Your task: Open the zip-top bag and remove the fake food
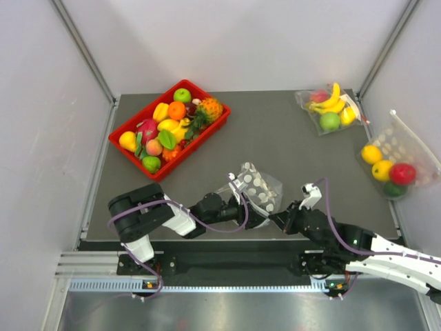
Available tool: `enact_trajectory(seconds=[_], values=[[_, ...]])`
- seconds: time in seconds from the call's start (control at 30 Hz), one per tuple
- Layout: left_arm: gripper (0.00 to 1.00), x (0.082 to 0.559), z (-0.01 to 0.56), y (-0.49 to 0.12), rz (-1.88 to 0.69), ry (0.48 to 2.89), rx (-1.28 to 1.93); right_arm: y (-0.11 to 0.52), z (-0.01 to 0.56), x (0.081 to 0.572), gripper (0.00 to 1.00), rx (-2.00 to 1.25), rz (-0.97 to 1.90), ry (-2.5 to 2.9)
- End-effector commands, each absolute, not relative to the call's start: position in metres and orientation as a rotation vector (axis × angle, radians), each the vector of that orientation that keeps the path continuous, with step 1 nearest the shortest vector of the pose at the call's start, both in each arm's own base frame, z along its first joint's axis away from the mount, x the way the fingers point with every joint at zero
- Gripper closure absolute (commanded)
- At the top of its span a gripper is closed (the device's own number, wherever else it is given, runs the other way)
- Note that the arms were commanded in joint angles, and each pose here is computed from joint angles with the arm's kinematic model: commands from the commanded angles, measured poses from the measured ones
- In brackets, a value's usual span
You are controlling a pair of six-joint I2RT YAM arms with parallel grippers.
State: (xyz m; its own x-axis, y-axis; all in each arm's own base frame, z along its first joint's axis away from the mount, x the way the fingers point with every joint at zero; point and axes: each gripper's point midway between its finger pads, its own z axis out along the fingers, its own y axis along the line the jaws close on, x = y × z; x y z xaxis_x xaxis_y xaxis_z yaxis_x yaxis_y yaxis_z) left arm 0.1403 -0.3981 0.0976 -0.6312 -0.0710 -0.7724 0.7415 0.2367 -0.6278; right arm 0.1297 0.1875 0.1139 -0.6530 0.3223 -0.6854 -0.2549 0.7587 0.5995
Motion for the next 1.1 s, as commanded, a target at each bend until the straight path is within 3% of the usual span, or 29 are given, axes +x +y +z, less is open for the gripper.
enact_trajectory(seconds=[0.0, 0.37, 0.4, 0.5, 0.53, 0.57, 1.07], values=[[0.53, 0.134, 0.113, -0.393, -1.521, 1.741, 0.649, 0.158, 0.096, 0.142, 1.00, 0.057, 0.620, 2.139], [0.43, 0.141, 0.102, -0.408, -1.548, 1.742, 0.633, 0.161, 0.092, 0.141, 1.00, 0.051, 0.621, 2.159], [0.37, 0.141, 0.104, -0.410, -1.557, 1.725, 0.633, 0.160, 0.091, 0.140, 1.00, 0.053, 0.618, 2.162], [0.35, 0.147, 0.097, -0.417, -1.556, 1.724, 0.618, 0.158, 0.085, 0.140, 1.00, 0.077, 0.602, 2.183], [0.26, 0.149, 0.102, -0.420, -1.564, 1.694, 0.610, 0.157, 0.084, 0.140, 1.00, 0.080, 0.594, 2.186], [0.23, 0.151, 0.095, -0.420, -1.557, 1.702, 0.607, 0.157, 0.083, 0.139, 1.00, 0.099, 0.590, 2.194], [0.22, 0.191, 0.091, -0.429, -1.345, 1.675, 0.542, 0.163, 0.078, 0.137, 1.00, 0.107, 0.613, 2.217]])
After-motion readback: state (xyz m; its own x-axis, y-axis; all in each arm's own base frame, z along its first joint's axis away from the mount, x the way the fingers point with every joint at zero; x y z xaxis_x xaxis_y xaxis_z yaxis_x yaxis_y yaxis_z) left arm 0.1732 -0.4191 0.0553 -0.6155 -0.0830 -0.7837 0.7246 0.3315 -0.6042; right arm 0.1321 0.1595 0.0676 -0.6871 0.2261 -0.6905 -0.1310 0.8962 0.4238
